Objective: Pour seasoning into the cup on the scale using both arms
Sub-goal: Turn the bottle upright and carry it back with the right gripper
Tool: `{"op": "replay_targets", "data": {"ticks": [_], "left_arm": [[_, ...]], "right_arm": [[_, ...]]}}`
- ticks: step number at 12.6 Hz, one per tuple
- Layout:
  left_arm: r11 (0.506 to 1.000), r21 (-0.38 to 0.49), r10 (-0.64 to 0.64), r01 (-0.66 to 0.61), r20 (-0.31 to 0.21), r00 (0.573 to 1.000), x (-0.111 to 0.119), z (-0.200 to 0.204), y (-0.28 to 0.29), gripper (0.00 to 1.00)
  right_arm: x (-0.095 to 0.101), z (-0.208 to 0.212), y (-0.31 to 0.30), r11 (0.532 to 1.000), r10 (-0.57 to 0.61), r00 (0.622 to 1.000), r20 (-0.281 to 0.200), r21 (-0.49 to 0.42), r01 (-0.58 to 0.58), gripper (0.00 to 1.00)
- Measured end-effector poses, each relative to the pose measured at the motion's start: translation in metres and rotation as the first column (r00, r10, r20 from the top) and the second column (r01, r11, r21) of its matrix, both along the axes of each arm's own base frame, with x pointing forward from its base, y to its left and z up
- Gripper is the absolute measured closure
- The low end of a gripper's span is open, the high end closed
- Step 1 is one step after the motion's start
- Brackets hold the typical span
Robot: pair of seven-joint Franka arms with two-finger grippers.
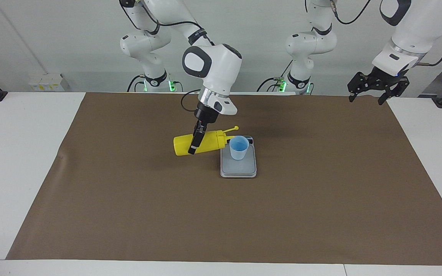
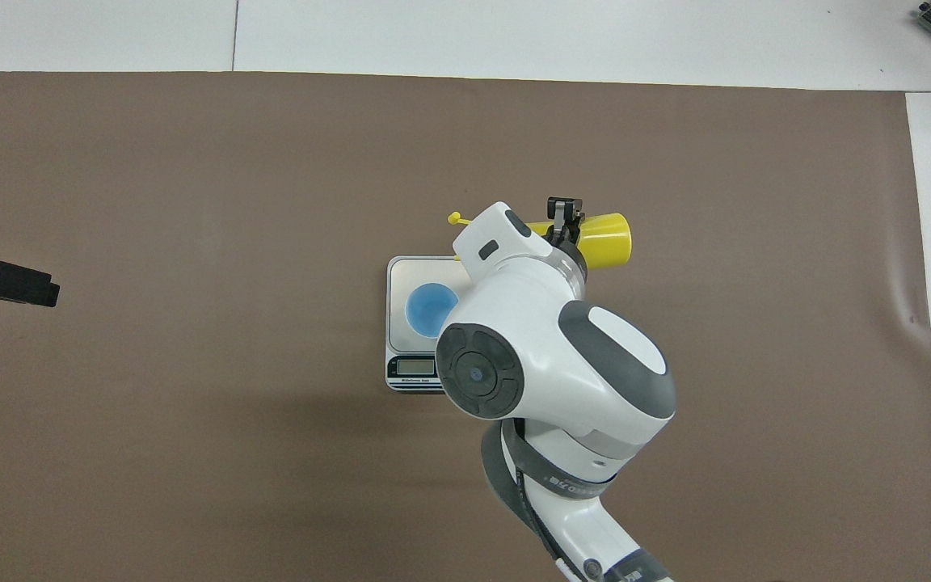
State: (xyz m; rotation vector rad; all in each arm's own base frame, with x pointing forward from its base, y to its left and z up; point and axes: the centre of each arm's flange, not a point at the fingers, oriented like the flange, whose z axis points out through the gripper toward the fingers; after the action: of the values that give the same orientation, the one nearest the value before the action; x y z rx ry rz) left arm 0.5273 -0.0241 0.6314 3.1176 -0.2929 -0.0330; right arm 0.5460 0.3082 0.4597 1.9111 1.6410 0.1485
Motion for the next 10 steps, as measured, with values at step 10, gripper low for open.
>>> {"op": "replay_targets", "data": {"ticks": [10], "left_arm": [[1.000,0.000,0.000,0.000,0.000,1.000,0.000,0.000,0.000,0.00]], "right_arm": [[0.022,0.033,-0.142,0.827,-0.280,0.941,-0.192,0.449,0.338,0.42]]}}
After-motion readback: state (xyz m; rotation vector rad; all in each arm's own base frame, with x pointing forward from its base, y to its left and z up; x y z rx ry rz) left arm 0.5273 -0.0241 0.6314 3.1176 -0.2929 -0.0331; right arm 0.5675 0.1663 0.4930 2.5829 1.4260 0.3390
